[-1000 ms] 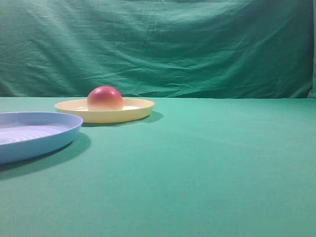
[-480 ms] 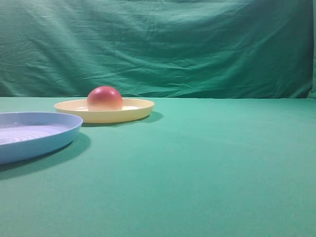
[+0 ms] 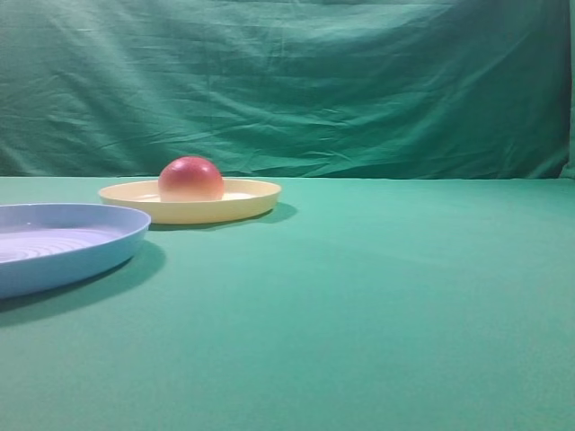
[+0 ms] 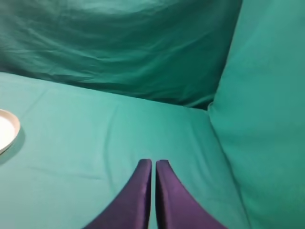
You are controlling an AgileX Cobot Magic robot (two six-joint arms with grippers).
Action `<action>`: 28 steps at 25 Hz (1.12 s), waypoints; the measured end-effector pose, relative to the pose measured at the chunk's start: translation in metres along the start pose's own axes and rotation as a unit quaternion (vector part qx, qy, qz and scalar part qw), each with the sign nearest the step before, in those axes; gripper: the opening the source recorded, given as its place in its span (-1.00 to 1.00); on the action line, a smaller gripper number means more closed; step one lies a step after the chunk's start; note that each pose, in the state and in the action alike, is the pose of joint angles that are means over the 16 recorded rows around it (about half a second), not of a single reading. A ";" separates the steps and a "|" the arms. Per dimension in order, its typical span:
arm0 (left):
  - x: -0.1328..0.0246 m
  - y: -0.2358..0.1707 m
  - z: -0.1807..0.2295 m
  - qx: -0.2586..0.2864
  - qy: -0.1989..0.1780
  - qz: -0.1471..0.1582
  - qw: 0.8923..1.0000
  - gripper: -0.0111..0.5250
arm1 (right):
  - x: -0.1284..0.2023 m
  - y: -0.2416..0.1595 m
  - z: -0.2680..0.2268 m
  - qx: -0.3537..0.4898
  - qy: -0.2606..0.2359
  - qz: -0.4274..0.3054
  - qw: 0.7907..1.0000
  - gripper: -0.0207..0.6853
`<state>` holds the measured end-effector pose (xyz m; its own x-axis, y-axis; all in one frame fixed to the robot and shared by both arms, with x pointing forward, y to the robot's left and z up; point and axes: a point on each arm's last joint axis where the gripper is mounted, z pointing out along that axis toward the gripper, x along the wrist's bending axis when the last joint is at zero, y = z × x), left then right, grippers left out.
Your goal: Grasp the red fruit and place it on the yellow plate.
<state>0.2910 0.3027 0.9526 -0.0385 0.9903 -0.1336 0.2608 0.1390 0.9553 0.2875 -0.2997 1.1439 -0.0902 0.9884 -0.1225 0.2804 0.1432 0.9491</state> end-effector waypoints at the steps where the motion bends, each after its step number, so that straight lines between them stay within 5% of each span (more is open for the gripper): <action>1: 0.000 0.000 0.000 0.000 0.000 0.000 1.000 -0.96 | 0.000 -0.008 -0.001 -0.010 -0.010 0.001 1.000 -0.94; 11: 0.000 0.000 0.000 0.000 0.000 0.000 1.000 -0.96 | 0.009 -0.092 0.017 -0.064 -0.069 0.016 0.995 -0.94; 28: 0.000 0.000 0.000 0.000 0.000 0.000 1.000 -0.96 | 0.021 -0.186 0.060 0.010 -0.052 0.066 0.996 -0.94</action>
<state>0.2910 0.3027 0.9526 -0.0385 0.9903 -0.1336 0.2608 0.1390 0.9553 0.2909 -0.3020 0.9477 0.0478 0.9985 -0.0276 0.3024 0.0119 0.9531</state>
